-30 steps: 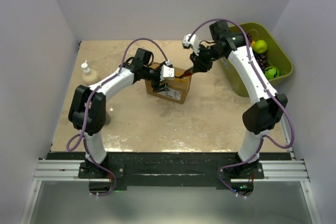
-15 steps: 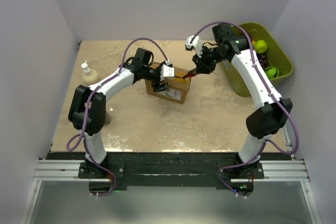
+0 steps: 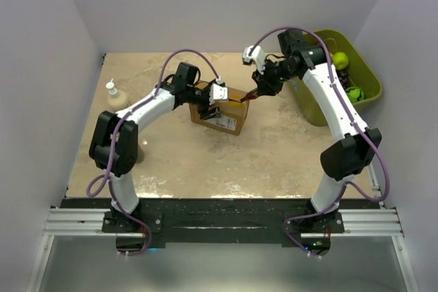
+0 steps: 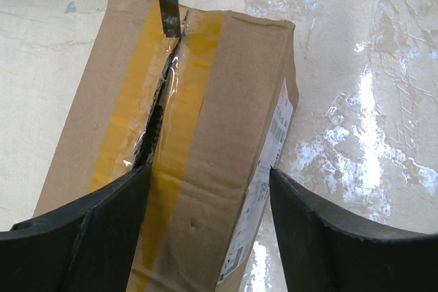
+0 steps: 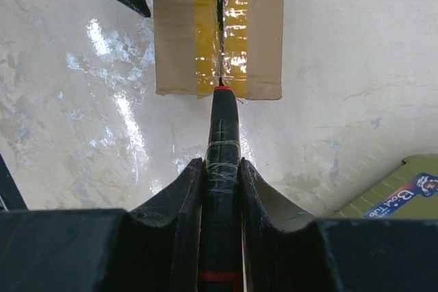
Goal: Unpack the express box
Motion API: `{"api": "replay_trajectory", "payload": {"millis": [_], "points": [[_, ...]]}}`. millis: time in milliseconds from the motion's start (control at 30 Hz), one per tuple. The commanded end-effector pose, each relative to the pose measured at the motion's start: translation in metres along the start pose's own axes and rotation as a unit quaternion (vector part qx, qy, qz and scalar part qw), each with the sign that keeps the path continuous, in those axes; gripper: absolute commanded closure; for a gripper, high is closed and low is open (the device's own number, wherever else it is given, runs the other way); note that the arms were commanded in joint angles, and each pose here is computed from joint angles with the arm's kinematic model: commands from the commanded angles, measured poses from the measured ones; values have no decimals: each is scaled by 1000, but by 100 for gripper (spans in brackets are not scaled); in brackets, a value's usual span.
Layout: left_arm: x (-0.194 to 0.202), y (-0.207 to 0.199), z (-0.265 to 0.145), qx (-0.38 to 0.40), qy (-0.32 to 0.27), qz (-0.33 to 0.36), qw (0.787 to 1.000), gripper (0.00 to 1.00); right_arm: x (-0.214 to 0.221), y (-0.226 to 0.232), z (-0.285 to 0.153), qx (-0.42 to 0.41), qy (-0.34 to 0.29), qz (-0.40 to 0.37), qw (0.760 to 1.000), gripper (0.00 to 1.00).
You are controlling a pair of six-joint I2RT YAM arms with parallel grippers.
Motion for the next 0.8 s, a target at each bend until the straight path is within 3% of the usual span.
{"api": "replay_trajectory", "payload": {"millis": [0, 267, 400, 500, 567, 600, 633, 700, 733, 767], "points": [[23, -8, -2, -5, 43, -51, 998, 25, 12, -1, -21, 20, 37, -7, 999, 100], [25, -8, 0, -5, 45, -57, 997, 26, 38, 3, -39, 24, 73, 15, 997, 100], [22, -5, -2, -11, 43, -57, 997, 27, 54, -15, -63, 65, 87, 31, 994, 100], [20, -3, -4, -15, 46, -55, 997, 26, 47, -38, -99, 99, 50, 46, 993, 100], [19, -4, -5, -11, 44, -56, 997, 27, 4, -39, -124, 77, -78, 51, 993, 100], [16, -6, -4, -6, 38, -58, 998, 27, -8, -40, -130, 76, -114, 62, 989, 100], [12, -5, -4, -4, 31, -58, 998, 27, -15, -33, -119, 43, -148, 121, 981, 100], [-7, -7, -7, 7, 0, -68, 998, 24, -28, -45, -113, 56, -198, 122, 971, 100], [-22, -3, -10, 8, -18, -66, 998, 22, -16, -31, -96, 31, -207, 207, 956, 100], [-32, -4, -14, 16, -27, -78, 996, 20, -35, -52, -101, 75, -267, 175, 945, 100]]}}
Point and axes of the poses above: each gripper's point midway between its finger pads, its own z axis out along the fingers, its own y axis along the line the jaws close on, x = y × z, the point moved 1 cm from there along -z, back along the fingers, and after that the axes turned 1 degree about z, right-handed, at the moved point
